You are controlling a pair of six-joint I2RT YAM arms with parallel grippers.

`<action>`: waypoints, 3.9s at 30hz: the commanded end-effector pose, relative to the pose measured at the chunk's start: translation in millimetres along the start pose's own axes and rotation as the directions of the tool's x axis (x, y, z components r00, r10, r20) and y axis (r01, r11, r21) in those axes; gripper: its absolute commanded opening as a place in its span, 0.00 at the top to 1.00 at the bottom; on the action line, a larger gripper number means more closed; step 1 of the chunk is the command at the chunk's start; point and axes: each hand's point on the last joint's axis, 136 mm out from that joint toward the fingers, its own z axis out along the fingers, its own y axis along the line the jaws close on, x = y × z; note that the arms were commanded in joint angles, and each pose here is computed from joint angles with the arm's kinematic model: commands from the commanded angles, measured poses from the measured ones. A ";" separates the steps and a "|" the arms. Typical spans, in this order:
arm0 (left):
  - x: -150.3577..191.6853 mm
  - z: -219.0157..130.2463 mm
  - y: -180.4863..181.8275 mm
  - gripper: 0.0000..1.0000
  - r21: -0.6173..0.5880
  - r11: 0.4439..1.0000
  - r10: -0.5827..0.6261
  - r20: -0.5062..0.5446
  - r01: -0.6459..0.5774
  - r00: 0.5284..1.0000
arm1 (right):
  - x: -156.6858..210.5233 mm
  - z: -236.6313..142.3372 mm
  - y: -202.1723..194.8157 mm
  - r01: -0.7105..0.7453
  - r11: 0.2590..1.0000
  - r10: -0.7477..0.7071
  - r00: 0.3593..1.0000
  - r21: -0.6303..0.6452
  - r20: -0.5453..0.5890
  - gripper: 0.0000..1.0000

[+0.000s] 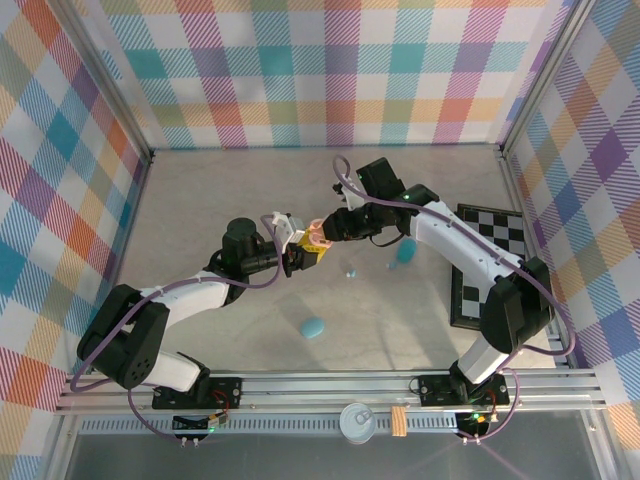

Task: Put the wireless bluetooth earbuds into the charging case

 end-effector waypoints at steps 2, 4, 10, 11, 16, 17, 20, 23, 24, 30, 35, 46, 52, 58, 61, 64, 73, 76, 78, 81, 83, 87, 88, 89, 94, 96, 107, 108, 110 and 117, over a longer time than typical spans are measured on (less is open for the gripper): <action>-25.9 1.9 -4.3 0.74 0.016 0.997 0.067 0.078 -0.069 0.995 | 2.2 -12.5 11.8 0.052 0.999 -0.052 0.998 -0.014 0.028 0.63; -25.9 1.3 -1.8 0.74 0.001 0.998 0.069 0.078 -0.070 0.995 | 1.5 -18.8 15.9 0.078 0.997 -0.076 0.996 -0.020 0.054 0.57; -25.4 -8.6 22.5 0.75 -0.080 0.995 0.063 0.095 -0.056 0.993 | 0.1 -47.2 18.6 0.147 0.989 -0.147 0.966 0.012 0.211 0.49; -26.9 -12.6 29.2 0.75 -0.106 0.993 0.065 0.106 -0.054 0.992 | -1.4 -51.2 15.2 0.132 0.991 -0.133 0.961 0.023 0.241 0.48; -39.2 -32.3 54.5 0.75 -0.218 0.975 0.087 0.157 -0.051 0.984 | -12.4 -53.2 -16.4 -0.087 0.996 0.085 0.926 -0.009 0.367 0.48; -43.4 -35.9 57.3 0.75 -0.233 0.971 0.091 0.169 -0.050 0.981 | -13.6 -48.5 -24.3 -0.137 0.990 0.135 0.918 -0.023 0.373 0.48; -55.1 -44.7 59.8 0.75 -0.263 0.963 0.110 0.190 -0.058 0.976 | -11.2 -23.7 -41.6 -0.229 0.973 0.225 0.921 -0.024 0.318 0.48; -66.1 -52.4 56.8 0.75 -0.284 0.956 0.126 0.201 -0.066 0.971 | -8.0 7.6 -54.3 -0.307 0.952 0.304 0.928 -0.021 0.217 0.49; -69.9 -55.5 55.5 0.75 -0.293 0.953 0.135 0.203 -0.071 0.970 | -7.3 19.0 -58.9 -0.336 0.942 0.333 0.925 -0.016 0.180 0.49; -93.8 -72.6 41.4 0.75 -0.314 0.944 0.176 0.228 -0.099 0.958 | -8.5 85.9 -64.8 -0.435 0.899 0.434 0.900 -0.053 -0.033 0.50; -110.3 -84.4 29.0 0.75 -0.318 0.940 0.203 0.235 -0.122 0.951 | -5.1 131.0 -59.0 -0.445 0.896 0.439 0.886 -0.007 -0.147 0.55; -124.8 -94.9 12.5 0.75 -0.301 0.942 0.225 0.241 -0.148 0.944 | 18.7 190.7 -51.1 -0.426 0.896 0.443 0.856 0.122 -0.266 0.69; -122.6 -92.0 12.7 0.75 -0.287 0.947 0.218 0.246 -0.144 0.944 | 30.7 203.6 -47.9 -0.418 0.898 0.441 0.844 0.140 -0.306 0.70; -122.3 -92.5 11.9 0.75 -0.286 0.947 0.219 0.248 -0.144 0.944 | 38.1 205.1 -53.0 -0.406 0.899 0.439 0.842 0.168 -0.315 0.70; -121.4 -92.3 11.8 0.75 -0.285 0.948 0.218 0.248 -0.144 0.944 | 40.8 205.3 -54.2 -0.402 0.899 0.438 0.840 0.174 -0.321 0.70; -121.5 -92.6 12.2 0.75 -0.288 0.947 0.218 0.248 -0.143 0.944 | 39.8 202.4 -48.7 -0.384 0.909 0.416 0.851 0.160 -0.322 0.70; -122.8 -91.5 14.1 0.75 -0.291 0.946 0.220 0.254 -0.142 0.942 | 38.1 201.8 -44.3 -0.361 0.918 0.396 0.855 0.164 -0.335 0.70; -123.6 -91.8 13.3 0.75 -0.289 0.946 0.221 0.257 -0.143 0.941 | 42.0 207.0 -43.8 -0.375 0.913 0.408 0.844 0.161 -0.349 0.71; -123.3 -92.4 13.2 0.75 -0.291 0.946 0.222 0.256 -0.144 0.941 | 43.8 209.7 -43.8 -0.379 0.912 0.411 0.838 0.157 -0.359 0.72; -122.9 -92.1 13.1 0.75 -0.289 0.946 0.222 0.256 -0.144 0.941 | 48.7 214.5 -47.6 -0.380 0.909 0.417 0.829 0.170 -0.373 0.72; -123.4 -92.2 12.9 0.75 -0.289 0.946 0.223 0.257 -0.145 0.940 | 50.6 216.2 -49.8 -0.379 0.908 0.419 0.826 0.179 -0.376 0.72; -123.9 -92.9 12.3 0.75 -0.290 0.945 0.226 0.258 -0.148 0.939 | 51.4 218.8 -49.3 -0.381 0.908 0.419 0.823 0.175 -0.382 0.75; -124.1 -92.8 12.5 0.75 -0.291 0.945 0.226 0.258 -0.148 0.939 | 51.8 219.5 -48.8 -0.381 0.908 0.419 0.823 0.175 -0.384 0.77; -123.5 -92.5 12.6 0.75 -0.290 0.946 0.225 0.258 -0.147 0.940 | 52.0 219.8 -49.4 -0.381 0.907 0.420 0.821 0.178 -0.386 0.79; -123.7 -93.0 11.8 0.75 -0.289 0.946 0.227 0.258 -0.149 0.939 | 52.8 218.9 -50.9 -0.372 0.908 0.420 0.821 0.194 -0.386 0.87; -124.0 -93.1 11.7 0.75 -0.290 0.945 0.229 0.259 -0.151 0.938 | 52.1 215.8 -50.1 -0.368 0.908 0.418 0.825 0.200 -0.381 0.89; -122.4 -93.0 12.3 0.75 -0.293 0.944 0.229 0.253 -0.151 0.940 | 51.4 168.4 -55.1 -0.388 0.895 0.441 0.847 0.221 -0.297 0.90; -122.4 -93.1 12.1 0.75 -0.292 0.944 0.229 0.253 -0.151 0.940 | 55.3 161.8 -58.6 -0.391 0.891 0.447 0.847 0.231 -0.288 0.90; -122.4 -93.1 12.4 0.75 -0.294 0.944 0.229 0.251 -0.151 0.941 | 63.2 149.3 -65.0 -0.399 0.881 0.460 0.847 0.253 -0.267 0.90; -123.0 -90.1 13.0 0.75 -0.277 0.951 0.212 0.256 -0.139 0.943 | 108.1 101.2 -103.0 -0.461 0.812 0.544 0.820 0.358 -0.178 0.89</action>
